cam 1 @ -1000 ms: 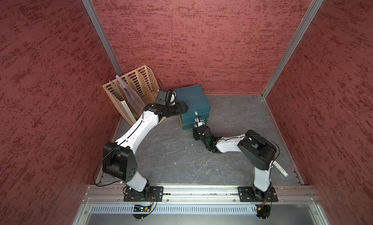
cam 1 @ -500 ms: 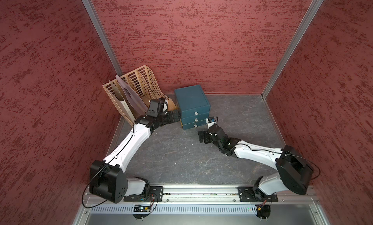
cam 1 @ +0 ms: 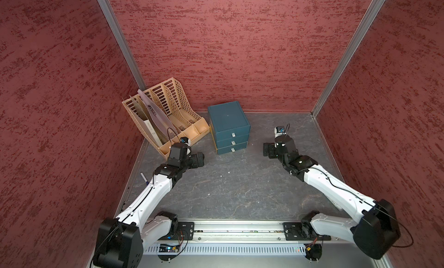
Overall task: Place the transparent tape into the drawer according to color
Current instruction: Reset both arms
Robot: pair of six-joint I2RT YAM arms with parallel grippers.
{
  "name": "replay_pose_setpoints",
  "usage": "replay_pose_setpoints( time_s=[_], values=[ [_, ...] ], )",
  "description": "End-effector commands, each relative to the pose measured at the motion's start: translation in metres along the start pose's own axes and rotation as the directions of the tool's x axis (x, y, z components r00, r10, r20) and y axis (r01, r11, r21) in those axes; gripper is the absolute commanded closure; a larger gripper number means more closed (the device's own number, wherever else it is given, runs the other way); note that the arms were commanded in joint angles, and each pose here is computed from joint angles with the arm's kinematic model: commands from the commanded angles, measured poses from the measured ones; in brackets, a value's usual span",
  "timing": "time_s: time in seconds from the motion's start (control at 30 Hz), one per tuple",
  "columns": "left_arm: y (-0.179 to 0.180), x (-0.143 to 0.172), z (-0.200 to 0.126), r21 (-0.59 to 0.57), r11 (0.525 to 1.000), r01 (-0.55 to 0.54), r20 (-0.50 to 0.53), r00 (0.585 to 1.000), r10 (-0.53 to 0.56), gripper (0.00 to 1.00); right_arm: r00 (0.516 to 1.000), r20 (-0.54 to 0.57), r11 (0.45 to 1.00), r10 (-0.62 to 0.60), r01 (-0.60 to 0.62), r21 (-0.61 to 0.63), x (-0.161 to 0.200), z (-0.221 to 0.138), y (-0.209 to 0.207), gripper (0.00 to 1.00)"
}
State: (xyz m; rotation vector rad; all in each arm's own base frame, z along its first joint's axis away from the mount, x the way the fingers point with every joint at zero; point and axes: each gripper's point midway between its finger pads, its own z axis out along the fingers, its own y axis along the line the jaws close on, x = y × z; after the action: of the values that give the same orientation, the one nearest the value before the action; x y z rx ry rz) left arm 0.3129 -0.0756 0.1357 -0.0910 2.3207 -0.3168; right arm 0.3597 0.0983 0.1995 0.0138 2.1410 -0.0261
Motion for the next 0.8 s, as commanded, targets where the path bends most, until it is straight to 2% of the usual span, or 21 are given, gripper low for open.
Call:
replay_pose_setpoints(
  time_s=[0.0, 0.2, 0.43, 0.53, 0.6, 0.67, 0.77],
  values=[
    [0.008, -0.036, -0.009, -0.029, 0.998, -0.058, 0.164, 0.985, 0.062, 0.00, 0.999, 0.044, 0.990, 0.008, -0.014, 0.137, -0.007, 0.016, -0.048, 0.02],
    [0.037, -0.052, -0.013, -0.098, 0.992, -0.074, 0.286, 0.953, 0.099, 0.00, 0.992, 0.120, 0.969, 0.043, -0.071, 0.237, 0.005, 0.045, -0.098, 0.01],
    [0.061, -0.051, -0.008, -0.100, 0.991, -0.089, 0.397, 0.910, 0.122, 0.00, 0.978, 0.210, 0.969, 0.014, -0.065, 0.237, 0.016, 0.073, -0.111, 0.02],
    [0.069, -0.052, -0.005, -0.084, 0.992, -0.091, 0.419, 0.900, 0.118, 0.00, 0.965, 0.261, 0.974, 0.026, -0.084, 0.212, 0.016, 0.078, -0.113, 0.01],
    [0.072, -0.055, -0.002, -0.075, 0.992, -0.105, 0.442, 0.888, 0.127, 0.00, 0.968, 0.248, 0.977, 0.037, -0.087, 0.193, 0.027, 0.088, -0.114, 0.02],
    [0.069, -0.063, -0.002, -0.018, 0.993, -0.120, 0.497, 0.860, 0.113, 0.00, 0.966, 0.257, 0.980, 0.034, -0.083, 0.182, 0.031, 0.090, -0.113, 0.02],
    [0.064, -0.067, 0.009, 0.035, 0.988, -0.148, 0.508, 0.854, 0.110, 0.00, 0.960, 0.280, 0.988, 0.027, -0.068, 0.140, 0.033, 0.086, -0.106, 0.01]
  ],
)
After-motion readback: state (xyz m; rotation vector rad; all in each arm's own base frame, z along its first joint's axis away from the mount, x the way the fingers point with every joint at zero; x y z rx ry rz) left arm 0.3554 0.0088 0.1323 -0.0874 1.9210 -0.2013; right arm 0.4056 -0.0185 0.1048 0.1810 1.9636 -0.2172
